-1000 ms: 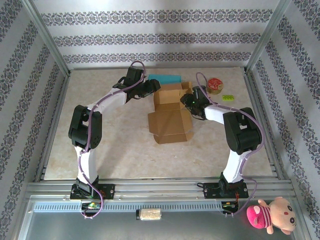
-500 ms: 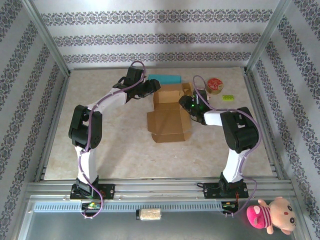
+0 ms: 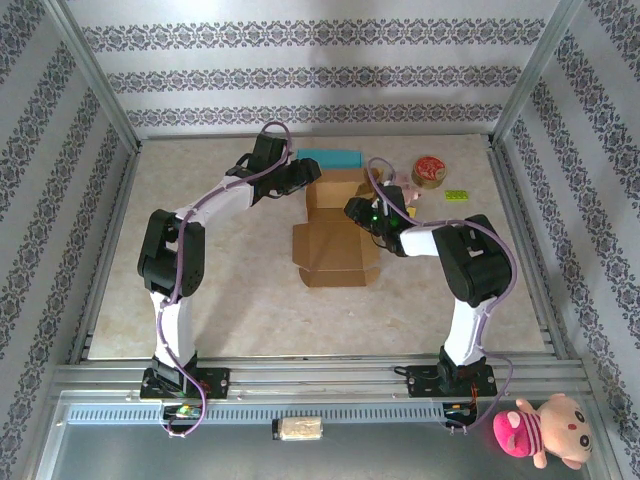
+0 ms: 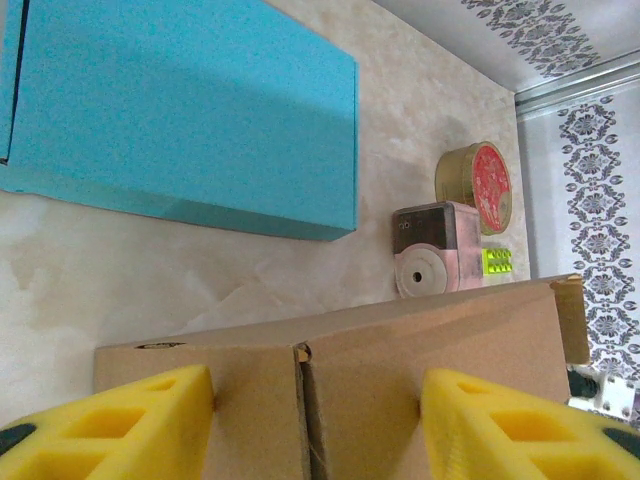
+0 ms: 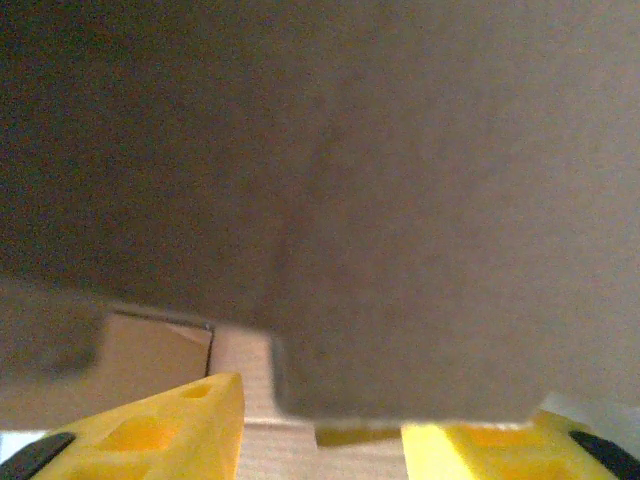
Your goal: Fold the paper box
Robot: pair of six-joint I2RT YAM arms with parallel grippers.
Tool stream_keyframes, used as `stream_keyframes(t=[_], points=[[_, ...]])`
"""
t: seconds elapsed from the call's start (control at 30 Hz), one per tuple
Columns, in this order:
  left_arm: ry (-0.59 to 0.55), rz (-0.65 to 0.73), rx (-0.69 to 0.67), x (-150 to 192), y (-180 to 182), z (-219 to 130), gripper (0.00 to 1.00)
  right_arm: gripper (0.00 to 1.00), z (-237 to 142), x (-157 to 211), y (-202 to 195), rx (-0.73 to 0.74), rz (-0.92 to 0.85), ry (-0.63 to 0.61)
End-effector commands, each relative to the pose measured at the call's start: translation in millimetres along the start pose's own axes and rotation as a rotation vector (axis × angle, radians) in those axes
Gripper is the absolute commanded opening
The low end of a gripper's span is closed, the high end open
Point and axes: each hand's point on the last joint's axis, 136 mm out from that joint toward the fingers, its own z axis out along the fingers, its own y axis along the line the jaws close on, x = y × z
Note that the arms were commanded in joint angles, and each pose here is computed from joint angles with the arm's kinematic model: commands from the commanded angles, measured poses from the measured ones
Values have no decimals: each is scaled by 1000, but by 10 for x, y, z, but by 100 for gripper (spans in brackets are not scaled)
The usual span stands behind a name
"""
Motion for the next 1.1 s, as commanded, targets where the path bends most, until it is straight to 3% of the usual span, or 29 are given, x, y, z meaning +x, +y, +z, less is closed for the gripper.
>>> stream_keyframes(t=[0.0,0.23,0.37,0.43,0.53,0.77,1.07], points=[[13,15,-3,-11,29,48,56,50,-280,-81,140,-13,-88,-26],[10,14,1,-20,18,49,56,61,-884,-153,158,84,-211,-75],[11,14,0,-22,20,46,56,70,-1201,-416,-55,296,-283,-196],[11,16,0,-18,20,48,56,73,-1201,-550,-111,368,-339,-230],[12,12,3,-17,13,43,56,73,-995,-616,-74,394,-414,-183],[18,9,7,2,9,29,56,55,-579,-672,-78,419,-393,-164],[24,7,10,14,13,57,56,26,-457,-609,-181,449,-264,-164]])
